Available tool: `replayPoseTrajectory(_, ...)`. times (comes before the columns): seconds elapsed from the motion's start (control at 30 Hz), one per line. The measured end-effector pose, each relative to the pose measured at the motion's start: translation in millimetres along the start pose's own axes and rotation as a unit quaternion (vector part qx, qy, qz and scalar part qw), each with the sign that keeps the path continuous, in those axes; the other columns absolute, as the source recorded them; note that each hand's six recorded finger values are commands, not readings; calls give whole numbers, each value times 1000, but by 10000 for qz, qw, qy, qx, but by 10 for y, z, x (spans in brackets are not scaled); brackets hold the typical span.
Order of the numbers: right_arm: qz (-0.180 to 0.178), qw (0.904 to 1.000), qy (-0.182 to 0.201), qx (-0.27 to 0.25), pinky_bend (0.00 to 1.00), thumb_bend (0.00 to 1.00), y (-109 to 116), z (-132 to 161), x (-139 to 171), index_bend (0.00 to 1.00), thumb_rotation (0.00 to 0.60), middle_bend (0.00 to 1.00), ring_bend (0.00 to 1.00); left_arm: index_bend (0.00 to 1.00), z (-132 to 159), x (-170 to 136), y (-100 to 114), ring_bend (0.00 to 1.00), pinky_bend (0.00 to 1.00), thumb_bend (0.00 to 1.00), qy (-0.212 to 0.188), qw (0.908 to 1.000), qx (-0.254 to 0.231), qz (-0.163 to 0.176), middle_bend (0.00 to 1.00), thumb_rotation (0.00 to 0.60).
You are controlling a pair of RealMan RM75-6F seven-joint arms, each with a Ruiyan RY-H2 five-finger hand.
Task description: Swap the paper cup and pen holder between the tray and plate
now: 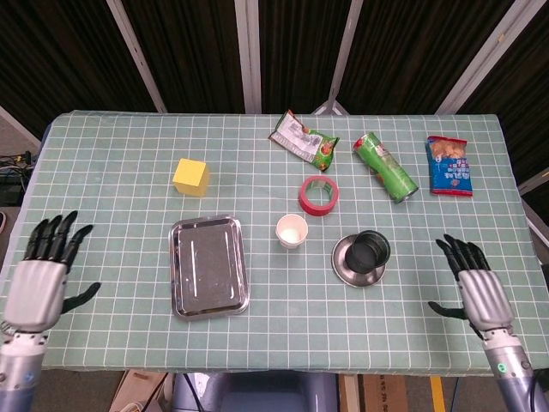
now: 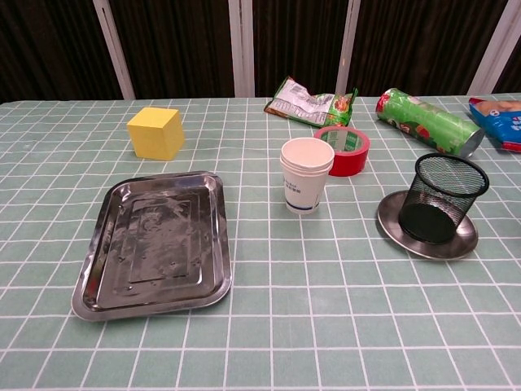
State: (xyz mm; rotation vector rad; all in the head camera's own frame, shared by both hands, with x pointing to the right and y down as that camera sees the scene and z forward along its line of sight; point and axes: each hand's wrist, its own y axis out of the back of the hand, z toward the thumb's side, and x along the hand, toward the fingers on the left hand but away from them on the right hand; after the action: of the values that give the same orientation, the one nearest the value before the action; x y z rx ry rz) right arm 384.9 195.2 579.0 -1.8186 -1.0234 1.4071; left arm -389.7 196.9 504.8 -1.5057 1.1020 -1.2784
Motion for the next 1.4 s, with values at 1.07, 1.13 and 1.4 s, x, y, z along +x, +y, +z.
replayPoseTrajectory(1.07,1569,9852,293,627,0,68,-394,808,-1298,39,600,180,256,151,-476,-270,-284,0,14,68,506,9987,-22,-20,0,600)
replayPoseTrajectory(1.13,1554,9853,298,644,0,67,-405,823,-1307,62,600,205,281,150,-481,-268,-285,0,14,68,532,9986,-45,4,0,600)
replayPoseTrajectory(1.4,1415,9865,291,768,49,175,-418,824,-1321,212,600,324,410,151,-501,-275,-259,0,14,69,604,9981,-112,83,0,600)
